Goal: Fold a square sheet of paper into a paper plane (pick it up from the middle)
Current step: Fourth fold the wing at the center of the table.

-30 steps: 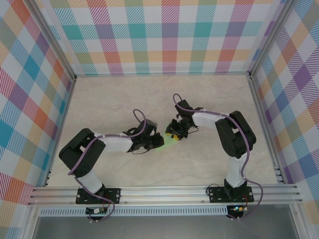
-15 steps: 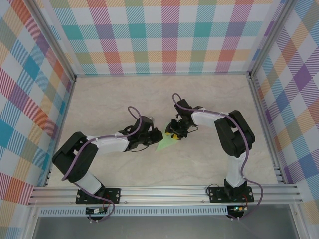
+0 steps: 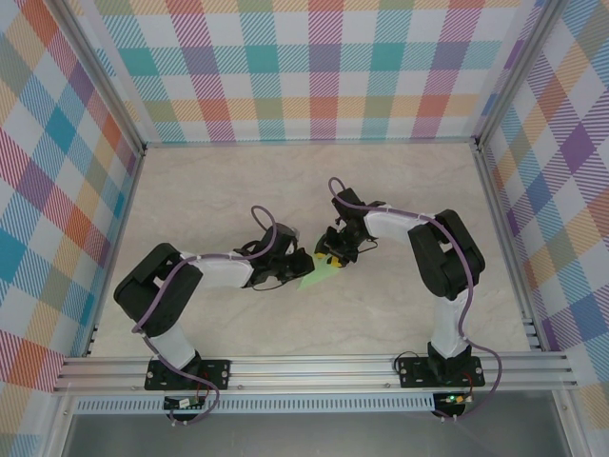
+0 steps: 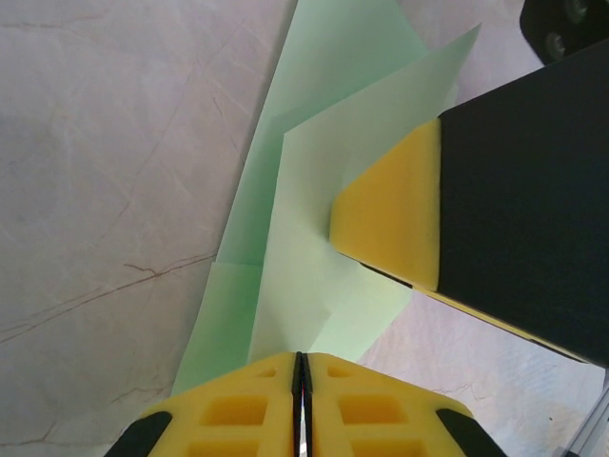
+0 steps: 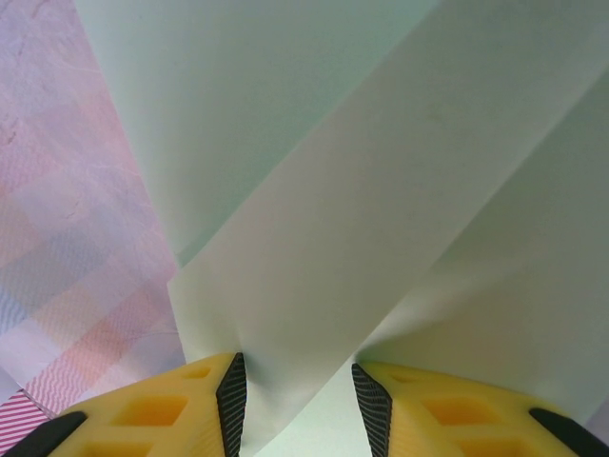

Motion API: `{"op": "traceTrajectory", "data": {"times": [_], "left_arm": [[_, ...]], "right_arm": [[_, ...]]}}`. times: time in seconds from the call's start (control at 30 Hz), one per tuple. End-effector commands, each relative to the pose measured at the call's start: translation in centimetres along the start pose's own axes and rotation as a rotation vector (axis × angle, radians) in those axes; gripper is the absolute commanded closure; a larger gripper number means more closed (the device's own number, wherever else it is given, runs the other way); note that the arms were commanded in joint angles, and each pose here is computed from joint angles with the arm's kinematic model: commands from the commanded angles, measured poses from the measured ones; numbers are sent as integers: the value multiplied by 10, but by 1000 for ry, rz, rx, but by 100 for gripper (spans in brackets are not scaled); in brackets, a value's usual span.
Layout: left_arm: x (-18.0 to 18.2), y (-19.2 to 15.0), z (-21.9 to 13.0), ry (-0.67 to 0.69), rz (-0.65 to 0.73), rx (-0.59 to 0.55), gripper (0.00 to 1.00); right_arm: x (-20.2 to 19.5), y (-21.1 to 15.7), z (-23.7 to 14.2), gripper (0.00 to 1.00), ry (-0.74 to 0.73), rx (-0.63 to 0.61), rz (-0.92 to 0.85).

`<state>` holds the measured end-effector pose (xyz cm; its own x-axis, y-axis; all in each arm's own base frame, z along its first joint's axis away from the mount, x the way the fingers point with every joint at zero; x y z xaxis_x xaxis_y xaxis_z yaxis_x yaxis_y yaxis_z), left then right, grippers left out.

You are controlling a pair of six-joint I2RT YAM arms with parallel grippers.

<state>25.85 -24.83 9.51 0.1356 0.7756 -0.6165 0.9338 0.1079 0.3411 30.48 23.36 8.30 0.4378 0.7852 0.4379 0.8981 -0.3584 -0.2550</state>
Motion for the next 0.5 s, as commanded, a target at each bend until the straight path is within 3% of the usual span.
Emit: {"op": "traceTrajectory", "data": {"times": [0.0,0.47], "left_arm": [[-1,9,3,4,-7,-1,91],[13,4,9,106,-21,28,95]], "right_arm": [[-76,6,38,59,-350,-27,133],[-79,7,42,60,-377,-14,137]]}}
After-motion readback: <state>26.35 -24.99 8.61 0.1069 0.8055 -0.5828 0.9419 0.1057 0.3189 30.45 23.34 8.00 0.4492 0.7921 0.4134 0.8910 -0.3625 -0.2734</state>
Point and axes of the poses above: each hand's point on the last joint's axis, 136 mm out from that joint toward the fingers, its own z axis out along the fingers, its own x axis along the line the jaws close on, y = z × x, the point moved 8 cm from there along -z, back along the fingers, and after that the axes turned 9 degrees about z, right-handed, at the moved point
